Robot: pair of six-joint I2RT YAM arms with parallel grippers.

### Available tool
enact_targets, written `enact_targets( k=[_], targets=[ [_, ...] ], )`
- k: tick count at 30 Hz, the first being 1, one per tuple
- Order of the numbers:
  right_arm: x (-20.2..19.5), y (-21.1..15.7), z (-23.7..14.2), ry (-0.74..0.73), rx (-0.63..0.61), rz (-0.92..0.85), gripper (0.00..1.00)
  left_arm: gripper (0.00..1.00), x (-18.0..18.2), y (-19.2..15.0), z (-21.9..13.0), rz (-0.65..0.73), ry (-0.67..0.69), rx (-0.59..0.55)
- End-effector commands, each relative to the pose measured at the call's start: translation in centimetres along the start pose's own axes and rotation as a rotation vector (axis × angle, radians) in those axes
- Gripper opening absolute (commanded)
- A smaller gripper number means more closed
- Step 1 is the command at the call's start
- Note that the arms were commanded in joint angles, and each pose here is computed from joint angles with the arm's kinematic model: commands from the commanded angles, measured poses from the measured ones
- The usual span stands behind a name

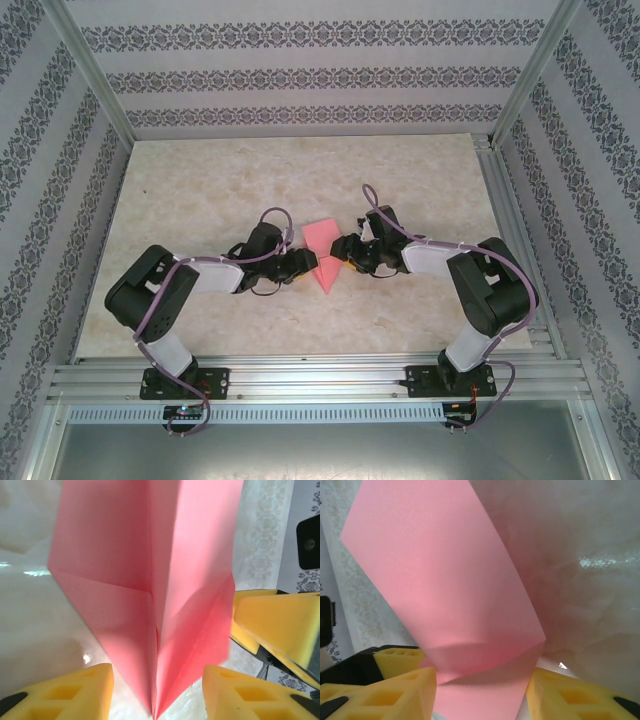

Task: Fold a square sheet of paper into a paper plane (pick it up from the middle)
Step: Fold the wing for the fifth time at the center of the table.

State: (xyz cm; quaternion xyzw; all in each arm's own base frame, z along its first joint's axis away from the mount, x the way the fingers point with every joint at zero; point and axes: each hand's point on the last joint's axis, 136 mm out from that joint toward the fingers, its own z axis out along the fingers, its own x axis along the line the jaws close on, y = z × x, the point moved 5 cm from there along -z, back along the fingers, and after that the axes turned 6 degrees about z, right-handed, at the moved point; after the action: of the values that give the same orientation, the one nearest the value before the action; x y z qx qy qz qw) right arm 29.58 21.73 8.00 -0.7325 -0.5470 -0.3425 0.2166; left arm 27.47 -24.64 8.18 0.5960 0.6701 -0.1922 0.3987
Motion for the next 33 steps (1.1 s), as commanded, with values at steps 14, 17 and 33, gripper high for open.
enact_targets(
  k=[14, 17, 33],
  targets=[
    [2.4, 0.7, -0.1, 0.072, -0.027, -0.054, 0.43, 0.15, -4.6, 6.0, -2.9, 0.080, 0.032, -0.049],
    [2.4, 0.7, 0.0, 0.076, -0.018, -0.054, 0.43, 0.13, -4.3, 6.8, -1.0, 0.031, -0.011, -0.042],
    [3.3, -0.2, 0.3, 0.129, 0.002, -0.100, 0.49, 0.09, 1.3, 5.8, 2.6, -0.066, 0.108, 0.033]
  ],
)
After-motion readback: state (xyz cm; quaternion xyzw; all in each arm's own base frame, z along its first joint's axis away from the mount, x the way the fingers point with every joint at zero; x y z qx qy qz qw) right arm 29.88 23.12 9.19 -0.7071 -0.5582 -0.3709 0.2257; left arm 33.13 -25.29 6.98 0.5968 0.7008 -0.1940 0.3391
